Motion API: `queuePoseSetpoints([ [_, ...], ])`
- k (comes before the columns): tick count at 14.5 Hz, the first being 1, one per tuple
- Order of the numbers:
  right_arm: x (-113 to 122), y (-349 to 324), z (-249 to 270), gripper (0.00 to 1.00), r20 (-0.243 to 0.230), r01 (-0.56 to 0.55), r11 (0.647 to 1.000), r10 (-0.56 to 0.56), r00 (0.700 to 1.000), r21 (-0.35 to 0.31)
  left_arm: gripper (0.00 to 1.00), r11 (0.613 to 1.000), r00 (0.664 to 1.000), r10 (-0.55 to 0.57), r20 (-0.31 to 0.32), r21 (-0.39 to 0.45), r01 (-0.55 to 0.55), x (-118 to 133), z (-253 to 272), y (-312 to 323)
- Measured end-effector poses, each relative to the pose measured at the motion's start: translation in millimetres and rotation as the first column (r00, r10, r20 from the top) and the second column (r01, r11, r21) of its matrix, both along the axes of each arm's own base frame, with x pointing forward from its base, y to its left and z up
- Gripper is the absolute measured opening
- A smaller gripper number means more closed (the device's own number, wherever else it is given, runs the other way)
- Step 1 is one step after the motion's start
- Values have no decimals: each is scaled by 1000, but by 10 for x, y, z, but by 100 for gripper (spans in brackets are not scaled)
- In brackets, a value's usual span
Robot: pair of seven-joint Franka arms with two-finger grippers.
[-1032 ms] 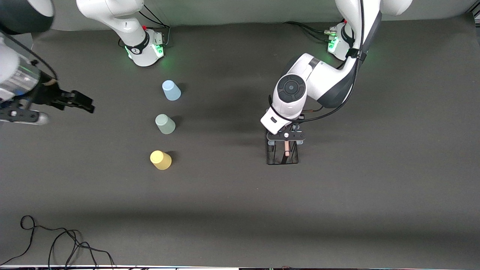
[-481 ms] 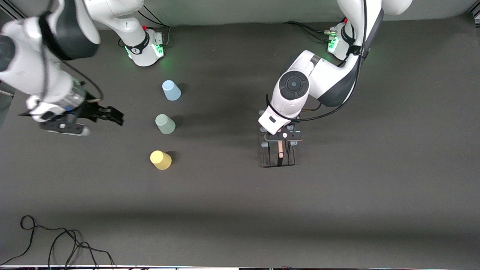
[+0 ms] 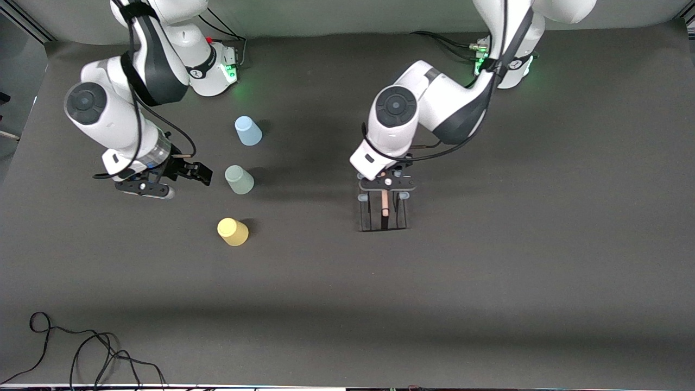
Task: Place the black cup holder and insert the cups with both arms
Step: 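Slide the rack further with the left gripper while the right gripper reaches the cups, then release the rack and raise the left gripper while the right gripper grasps the green cup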
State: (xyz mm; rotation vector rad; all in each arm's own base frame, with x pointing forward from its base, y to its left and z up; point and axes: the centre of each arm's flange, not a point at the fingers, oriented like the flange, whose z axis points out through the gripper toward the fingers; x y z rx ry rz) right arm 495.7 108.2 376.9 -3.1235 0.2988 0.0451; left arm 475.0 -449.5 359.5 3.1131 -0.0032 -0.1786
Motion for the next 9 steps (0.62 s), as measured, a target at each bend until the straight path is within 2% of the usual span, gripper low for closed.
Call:
queuePoseSetpoints([
  [4,-69,212,-378,100,-25,-5,1000,5,1000,-11,15,1000,999,11,35,-29,-9,-66,-104,-194],
  [7,-59,273,-490,100,-30,-9,1000,9,1000,-15,16,1000,999,-4,37,-31,5,-149,-125,-294],
  [9,-42,244,-462,100,-24,-2,1000,2,1000,-13,30,1000,999,-7,37,-30,8,-164,-134,-310],
])
